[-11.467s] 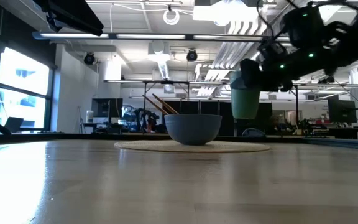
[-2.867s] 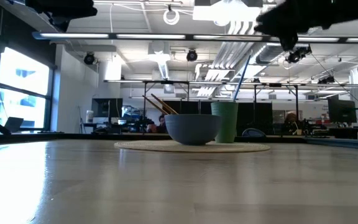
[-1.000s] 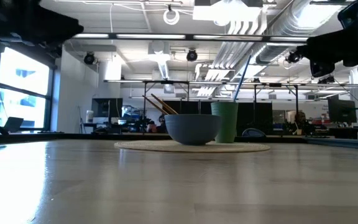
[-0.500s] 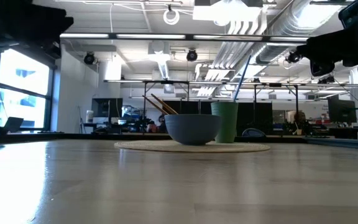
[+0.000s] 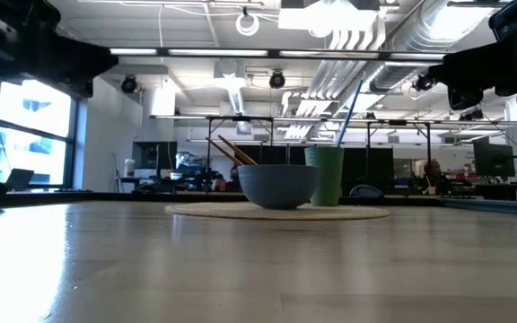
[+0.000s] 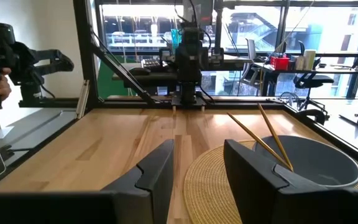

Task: Pick & Place Utensil
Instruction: Return to Home Position

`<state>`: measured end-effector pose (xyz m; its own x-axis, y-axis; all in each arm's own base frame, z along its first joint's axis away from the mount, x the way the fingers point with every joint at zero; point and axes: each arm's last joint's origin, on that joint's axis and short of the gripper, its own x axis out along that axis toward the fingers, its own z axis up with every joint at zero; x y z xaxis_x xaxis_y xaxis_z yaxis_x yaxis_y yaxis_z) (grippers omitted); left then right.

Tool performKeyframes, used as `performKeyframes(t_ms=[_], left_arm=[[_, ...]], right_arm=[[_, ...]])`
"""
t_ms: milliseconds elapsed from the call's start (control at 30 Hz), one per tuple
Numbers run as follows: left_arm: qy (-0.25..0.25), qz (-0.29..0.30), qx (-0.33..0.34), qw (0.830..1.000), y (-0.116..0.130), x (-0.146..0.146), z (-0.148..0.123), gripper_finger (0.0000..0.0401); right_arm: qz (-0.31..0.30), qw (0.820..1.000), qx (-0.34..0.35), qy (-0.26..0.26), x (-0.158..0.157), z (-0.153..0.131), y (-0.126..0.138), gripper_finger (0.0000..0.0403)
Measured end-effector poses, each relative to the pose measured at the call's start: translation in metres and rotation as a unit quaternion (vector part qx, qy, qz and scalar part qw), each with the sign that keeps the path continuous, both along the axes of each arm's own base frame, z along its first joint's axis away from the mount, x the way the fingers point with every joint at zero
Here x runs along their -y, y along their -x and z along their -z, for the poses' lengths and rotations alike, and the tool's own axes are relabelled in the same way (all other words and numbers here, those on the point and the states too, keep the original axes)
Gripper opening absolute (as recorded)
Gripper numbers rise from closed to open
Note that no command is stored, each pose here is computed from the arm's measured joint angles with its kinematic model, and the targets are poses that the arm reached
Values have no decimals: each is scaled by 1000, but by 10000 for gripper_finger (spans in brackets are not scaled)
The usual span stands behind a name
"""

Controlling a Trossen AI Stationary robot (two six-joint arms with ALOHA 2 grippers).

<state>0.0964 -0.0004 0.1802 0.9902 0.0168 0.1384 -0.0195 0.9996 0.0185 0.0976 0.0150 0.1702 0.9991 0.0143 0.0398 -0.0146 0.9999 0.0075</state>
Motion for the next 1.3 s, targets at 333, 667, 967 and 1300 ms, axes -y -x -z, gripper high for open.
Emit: performKeyframes(t_ms=[333, 667, 967, 1300], left_arm=[[3, -37, -54, 998, -1, -2, 11, 96], [41, -26, -55, 997, -1, -2, 11, 96], [41, -26, -55, 997, -1, -2, 11, 96], [42, -26, -55, 997, -1, -2, 11, 96]], right_arm=[[0, 1000, 0, 0, 0, 0, 0, 133], [0, 1000, 0, 0, 0, 0, 0, 134], [0, 1000, 0, 0, 0, 0, 0, 134], [0, 1000, 0, 0, 0, 0, 0, 134]])
